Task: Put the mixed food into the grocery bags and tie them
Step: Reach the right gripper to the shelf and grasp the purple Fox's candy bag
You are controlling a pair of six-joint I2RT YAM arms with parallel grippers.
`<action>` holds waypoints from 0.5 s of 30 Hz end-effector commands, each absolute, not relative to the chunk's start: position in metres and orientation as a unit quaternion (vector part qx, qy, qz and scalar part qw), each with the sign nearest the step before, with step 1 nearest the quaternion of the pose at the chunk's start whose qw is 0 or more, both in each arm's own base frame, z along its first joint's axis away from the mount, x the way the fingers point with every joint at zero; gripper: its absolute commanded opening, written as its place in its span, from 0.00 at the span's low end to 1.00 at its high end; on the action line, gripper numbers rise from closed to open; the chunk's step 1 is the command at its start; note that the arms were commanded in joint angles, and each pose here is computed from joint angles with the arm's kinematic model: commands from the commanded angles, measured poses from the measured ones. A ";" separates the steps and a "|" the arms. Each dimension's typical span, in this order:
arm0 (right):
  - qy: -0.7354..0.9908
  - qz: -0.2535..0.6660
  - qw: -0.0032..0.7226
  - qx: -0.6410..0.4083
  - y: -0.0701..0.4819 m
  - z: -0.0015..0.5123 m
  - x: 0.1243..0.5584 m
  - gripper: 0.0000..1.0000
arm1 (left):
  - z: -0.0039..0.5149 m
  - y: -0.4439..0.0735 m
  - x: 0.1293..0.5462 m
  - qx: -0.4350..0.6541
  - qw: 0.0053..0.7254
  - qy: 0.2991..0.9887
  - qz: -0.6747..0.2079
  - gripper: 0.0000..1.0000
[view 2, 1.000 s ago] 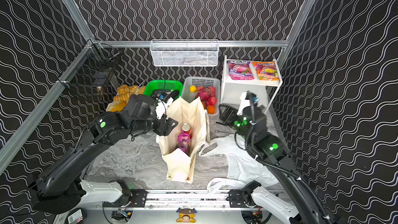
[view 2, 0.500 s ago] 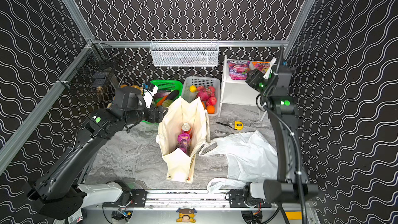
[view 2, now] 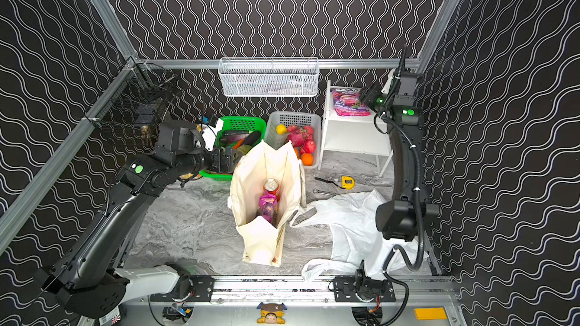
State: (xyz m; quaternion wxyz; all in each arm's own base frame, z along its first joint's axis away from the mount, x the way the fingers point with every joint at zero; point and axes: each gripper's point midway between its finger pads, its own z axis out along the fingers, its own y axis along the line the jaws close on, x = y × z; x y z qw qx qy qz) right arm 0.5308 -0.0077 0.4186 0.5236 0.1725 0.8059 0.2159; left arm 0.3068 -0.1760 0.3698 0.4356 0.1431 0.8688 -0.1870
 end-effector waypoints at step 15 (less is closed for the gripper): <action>0.859 0.242 0.432 0.128 0.013 0.351 0.547 0.72 | 0.379 -0.197 0.310 0.164 0.435 0.852 -0.241 0.89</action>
